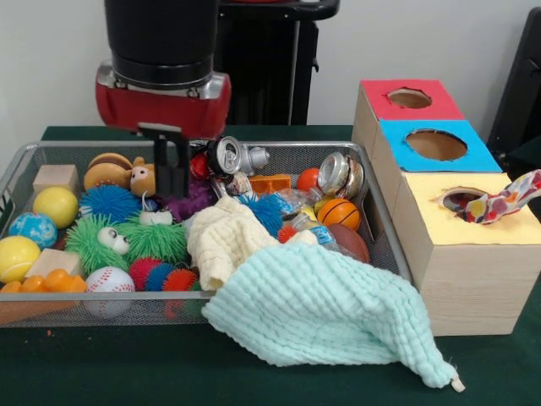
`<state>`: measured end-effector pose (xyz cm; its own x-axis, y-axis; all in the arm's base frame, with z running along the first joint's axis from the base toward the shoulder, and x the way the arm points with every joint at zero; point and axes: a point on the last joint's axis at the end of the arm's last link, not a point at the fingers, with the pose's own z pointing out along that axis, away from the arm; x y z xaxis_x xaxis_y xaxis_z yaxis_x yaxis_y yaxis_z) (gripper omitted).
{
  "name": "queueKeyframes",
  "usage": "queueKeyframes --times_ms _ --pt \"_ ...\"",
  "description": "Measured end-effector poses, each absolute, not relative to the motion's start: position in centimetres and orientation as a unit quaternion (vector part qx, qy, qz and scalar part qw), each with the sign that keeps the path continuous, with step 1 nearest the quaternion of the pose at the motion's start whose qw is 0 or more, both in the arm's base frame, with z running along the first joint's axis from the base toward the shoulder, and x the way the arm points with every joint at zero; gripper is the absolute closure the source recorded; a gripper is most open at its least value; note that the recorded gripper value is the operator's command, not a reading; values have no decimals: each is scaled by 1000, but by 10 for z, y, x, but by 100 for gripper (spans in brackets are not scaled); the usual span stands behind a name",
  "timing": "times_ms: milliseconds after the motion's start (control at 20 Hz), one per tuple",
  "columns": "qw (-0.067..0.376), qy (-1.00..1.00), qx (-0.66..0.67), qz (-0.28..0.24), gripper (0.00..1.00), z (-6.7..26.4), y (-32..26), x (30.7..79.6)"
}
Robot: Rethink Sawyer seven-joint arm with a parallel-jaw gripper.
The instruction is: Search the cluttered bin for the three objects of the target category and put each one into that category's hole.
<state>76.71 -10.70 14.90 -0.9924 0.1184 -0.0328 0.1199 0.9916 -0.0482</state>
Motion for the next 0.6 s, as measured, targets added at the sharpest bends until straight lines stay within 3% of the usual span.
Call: queueKeyframes --times_ms 600 --pt "19 999 27 -2 100 148 -56 775"
